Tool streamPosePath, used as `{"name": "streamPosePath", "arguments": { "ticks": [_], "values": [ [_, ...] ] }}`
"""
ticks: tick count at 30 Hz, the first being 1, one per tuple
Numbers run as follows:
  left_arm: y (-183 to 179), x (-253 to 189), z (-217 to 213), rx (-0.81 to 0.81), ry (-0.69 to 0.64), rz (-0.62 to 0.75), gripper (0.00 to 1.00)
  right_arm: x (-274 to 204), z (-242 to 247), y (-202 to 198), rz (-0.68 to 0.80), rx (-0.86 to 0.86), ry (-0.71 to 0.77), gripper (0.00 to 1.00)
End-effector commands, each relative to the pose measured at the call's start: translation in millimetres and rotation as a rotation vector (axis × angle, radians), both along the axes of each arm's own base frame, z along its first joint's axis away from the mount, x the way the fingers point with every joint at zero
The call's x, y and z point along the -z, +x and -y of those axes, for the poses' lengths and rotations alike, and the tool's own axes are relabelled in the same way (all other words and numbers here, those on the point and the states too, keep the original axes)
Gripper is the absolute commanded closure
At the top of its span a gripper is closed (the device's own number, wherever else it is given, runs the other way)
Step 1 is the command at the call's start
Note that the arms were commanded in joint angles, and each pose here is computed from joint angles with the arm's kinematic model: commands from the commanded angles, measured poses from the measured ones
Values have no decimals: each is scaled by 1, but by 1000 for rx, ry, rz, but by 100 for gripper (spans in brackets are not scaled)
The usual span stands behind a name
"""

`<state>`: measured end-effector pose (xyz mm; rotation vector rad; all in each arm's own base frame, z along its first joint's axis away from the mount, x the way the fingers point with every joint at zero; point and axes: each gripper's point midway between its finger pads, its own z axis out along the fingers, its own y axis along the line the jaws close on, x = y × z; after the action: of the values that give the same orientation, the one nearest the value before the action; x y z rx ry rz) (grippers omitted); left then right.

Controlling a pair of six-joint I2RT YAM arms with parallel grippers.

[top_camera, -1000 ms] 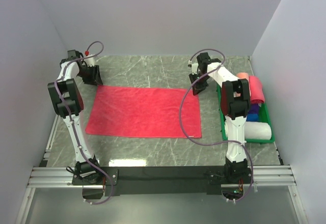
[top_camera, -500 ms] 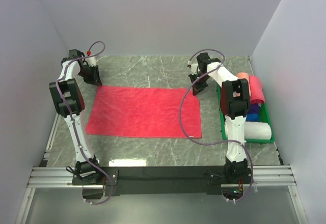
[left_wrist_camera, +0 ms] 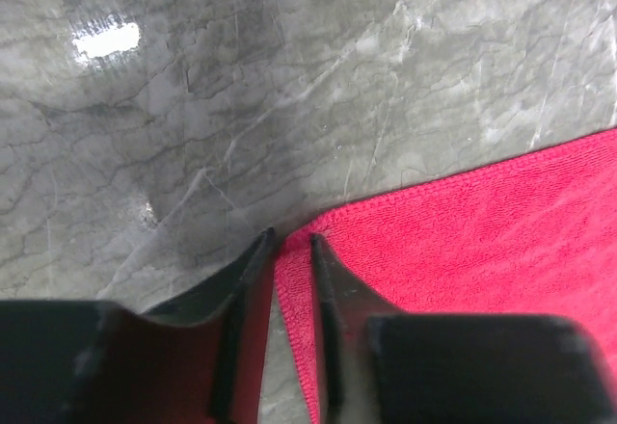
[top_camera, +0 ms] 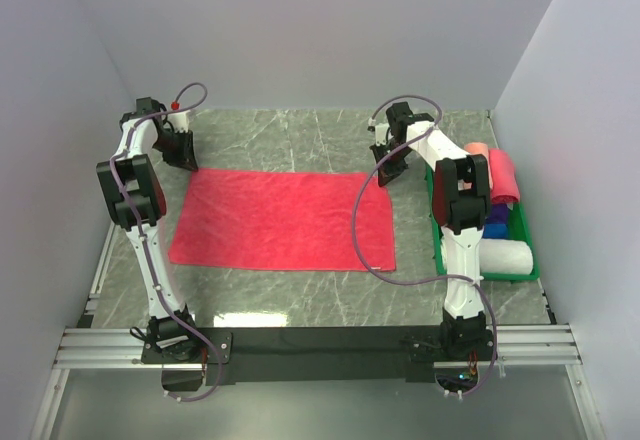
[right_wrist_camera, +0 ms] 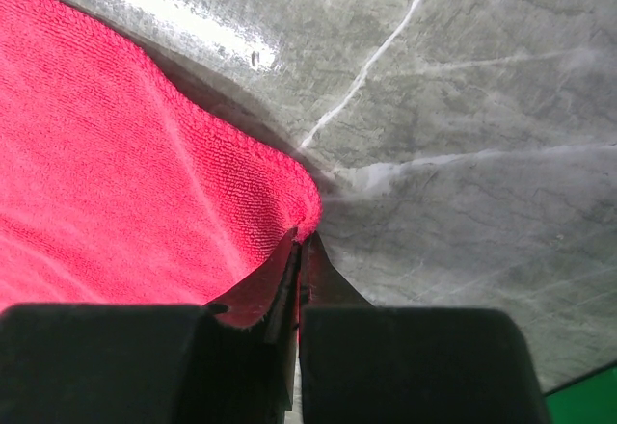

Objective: Roll the towels
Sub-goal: Fold the towel

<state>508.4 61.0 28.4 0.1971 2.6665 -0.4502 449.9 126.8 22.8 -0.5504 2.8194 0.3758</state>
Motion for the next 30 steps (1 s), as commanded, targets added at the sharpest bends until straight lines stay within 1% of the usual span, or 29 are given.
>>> {"name": "streamPosePath", "arguments": {
  "ticks": [1, 6, 7, 13, 22, 23, 25, 29, 30],
  "values": [
    [4, -4, -4, 20, 27, 12, 78, -12, -5, 8, 36, -13, 18, 100],
    [10, -8, -2, 12, 16, 37, 93, -18, -4, 13, 58, -10, 16, 100],
    [11, -9, -2, 9, 15, 41, 99, -19, -4, 14, 65, -9, 14, 100],
    [25, -31, -2, -17, 10, 114, 100, -35, 6, 30, 135, 26, 1, 100],
    [50, -64, -3, -35, -7, 216, 100, -65, 18, 68, 238, 45, -9, 100],
    [52, -73, -3, -30, -11, 243, 100, -68, 17, 68, 239, 41, -5, 100],
    [51, -78, -2, -23, -18, 254, 100, -72, 15, 67, 244, 33, 4, 100],
    [42, -97, -4, 4, -36, 293, 100, -81, 16, 49, 250, 2, 11, 100],
    [36, -95, -6, 8, -54, 288, 100, -82, 16, 45, 252, -5, 16, 100]
  ]
}}
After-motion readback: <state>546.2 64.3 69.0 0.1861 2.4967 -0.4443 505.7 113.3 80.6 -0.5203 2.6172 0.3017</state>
